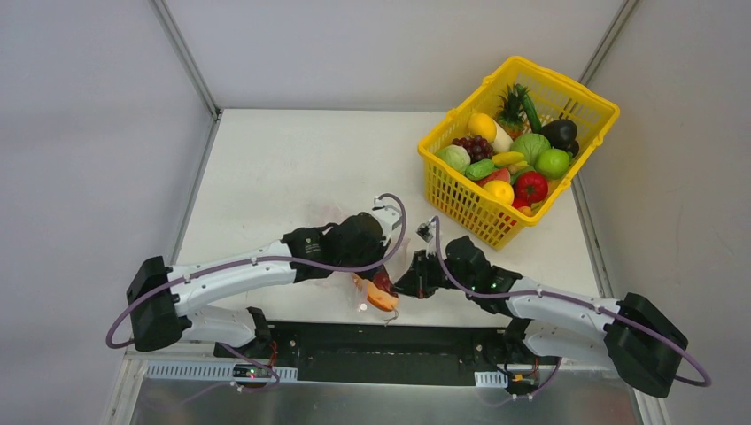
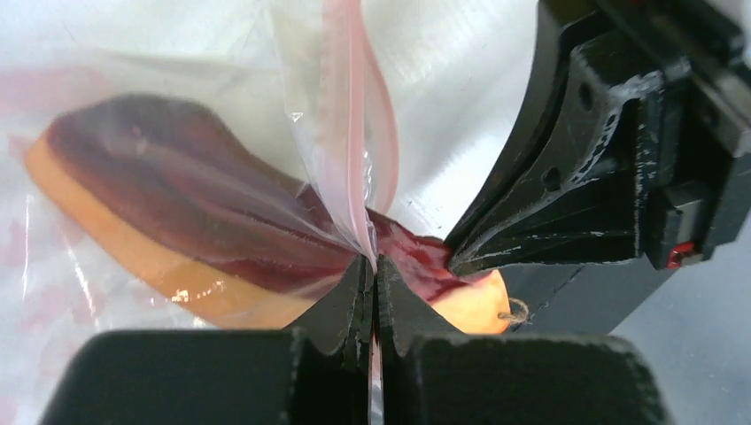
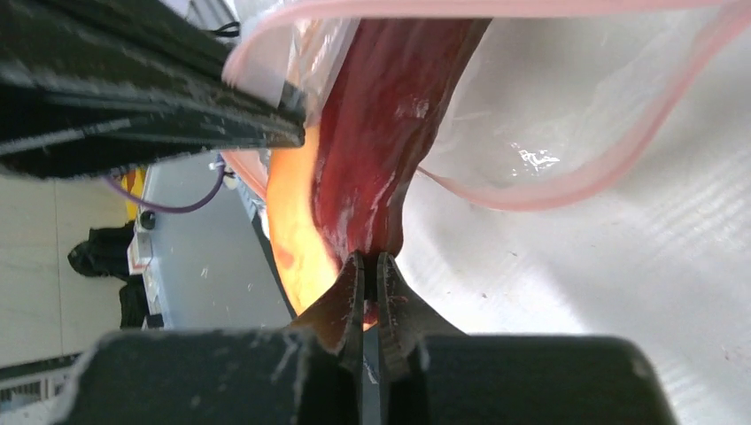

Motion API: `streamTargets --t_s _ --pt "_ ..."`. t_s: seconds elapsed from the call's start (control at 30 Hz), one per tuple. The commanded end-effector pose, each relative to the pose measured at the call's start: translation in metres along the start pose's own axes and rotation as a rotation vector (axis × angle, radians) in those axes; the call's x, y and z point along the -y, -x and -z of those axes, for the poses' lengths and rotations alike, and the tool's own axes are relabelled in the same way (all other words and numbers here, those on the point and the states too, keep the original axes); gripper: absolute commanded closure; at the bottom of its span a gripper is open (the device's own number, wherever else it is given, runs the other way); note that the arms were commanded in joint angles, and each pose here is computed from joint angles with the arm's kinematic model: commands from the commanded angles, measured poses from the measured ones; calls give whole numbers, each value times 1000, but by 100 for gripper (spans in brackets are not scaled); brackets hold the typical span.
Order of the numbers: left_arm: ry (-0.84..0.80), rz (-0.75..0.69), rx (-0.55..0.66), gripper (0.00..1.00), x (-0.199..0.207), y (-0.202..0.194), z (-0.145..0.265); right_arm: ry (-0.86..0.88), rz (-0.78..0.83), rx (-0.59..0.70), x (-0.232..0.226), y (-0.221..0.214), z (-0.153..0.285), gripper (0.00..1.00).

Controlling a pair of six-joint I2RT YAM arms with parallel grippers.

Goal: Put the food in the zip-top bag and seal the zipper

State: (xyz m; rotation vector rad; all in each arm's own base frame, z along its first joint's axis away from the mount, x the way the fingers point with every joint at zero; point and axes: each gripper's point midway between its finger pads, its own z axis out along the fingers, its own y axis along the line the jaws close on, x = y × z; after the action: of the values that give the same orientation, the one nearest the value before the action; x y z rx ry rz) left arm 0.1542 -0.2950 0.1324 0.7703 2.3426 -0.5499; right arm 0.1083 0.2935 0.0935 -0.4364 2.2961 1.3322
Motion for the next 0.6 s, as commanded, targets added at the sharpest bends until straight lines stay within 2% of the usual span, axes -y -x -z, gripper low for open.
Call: streamTargets --t_s 0.0,0.07,0.17,0.4,0.5,0.57 --pt "-53 -62 133 100 9 39 35 224 202 54 -57 23 17 100" --pt "-33 -82 146 100 4 40 40 215 229 72 -60 28 21 100" --pt "-95 -100 162 100 14 43 45 170 241 139 -59 46 22 100" --pt "-121 -92 166 100 21 47 41 238 271 211 -82 65 26 100" --pt "-253 -103 158 100 46 48 46 175 257 255 -73 75 24 100" --pt "-376 -75 218 100 68 60 56 56 216 352 -50 92 22 100"
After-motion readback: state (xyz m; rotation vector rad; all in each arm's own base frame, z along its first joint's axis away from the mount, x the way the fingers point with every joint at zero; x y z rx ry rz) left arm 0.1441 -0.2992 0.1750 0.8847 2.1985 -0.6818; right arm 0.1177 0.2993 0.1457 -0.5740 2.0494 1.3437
